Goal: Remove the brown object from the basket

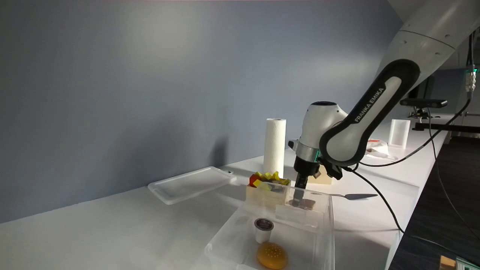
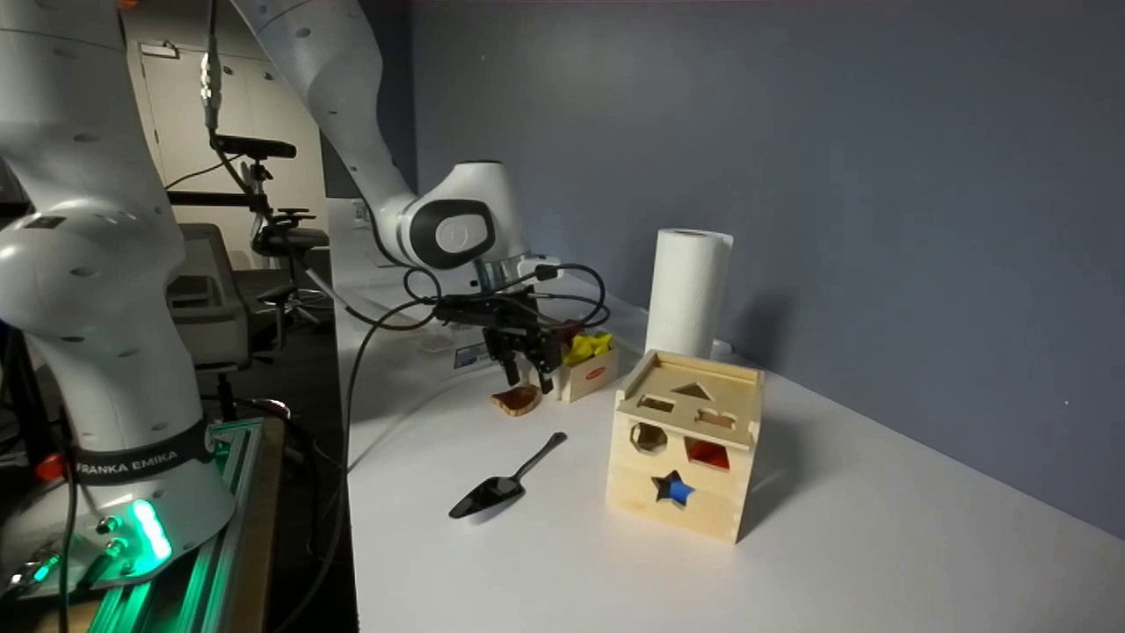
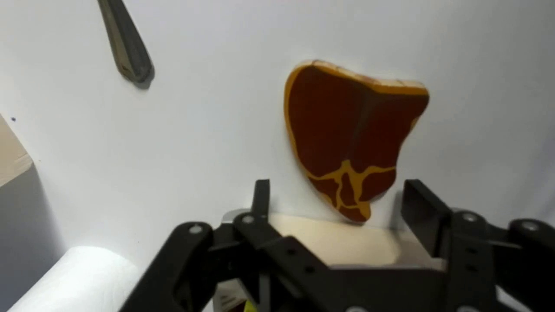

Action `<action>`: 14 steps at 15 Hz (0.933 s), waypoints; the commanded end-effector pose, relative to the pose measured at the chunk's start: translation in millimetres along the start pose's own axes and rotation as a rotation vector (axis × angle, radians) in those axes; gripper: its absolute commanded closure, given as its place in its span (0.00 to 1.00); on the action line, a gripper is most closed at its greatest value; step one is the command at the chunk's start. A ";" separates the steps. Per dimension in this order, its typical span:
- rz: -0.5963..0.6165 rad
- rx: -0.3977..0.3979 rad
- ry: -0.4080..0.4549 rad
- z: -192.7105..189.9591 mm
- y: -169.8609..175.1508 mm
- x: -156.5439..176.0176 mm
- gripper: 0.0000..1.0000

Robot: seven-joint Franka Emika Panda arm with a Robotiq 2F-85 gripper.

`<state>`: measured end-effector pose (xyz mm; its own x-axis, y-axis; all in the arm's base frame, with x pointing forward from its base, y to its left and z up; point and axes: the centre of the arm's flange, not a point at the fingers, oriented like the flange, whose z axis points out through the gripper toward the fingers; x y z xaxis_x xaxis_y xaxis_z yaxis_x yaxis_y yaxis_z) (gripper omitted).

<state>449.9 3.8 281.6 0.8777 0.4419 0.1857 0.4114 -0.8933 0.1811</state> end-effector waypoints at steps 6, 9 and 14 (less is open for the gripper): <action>-0.101 -0.028 -0.182 -89.8 31.6 2.6 0.00; -0.177 -0.029 -0.214 -123.2 40.1 -4.8 0.00; -0.184 0.022 -0.205 -168.6 44.8 -17.0 0.00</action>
<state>428.6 -27.3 419.6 0.8228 0.5657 -0.0549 0.5633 -0.7989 0.2108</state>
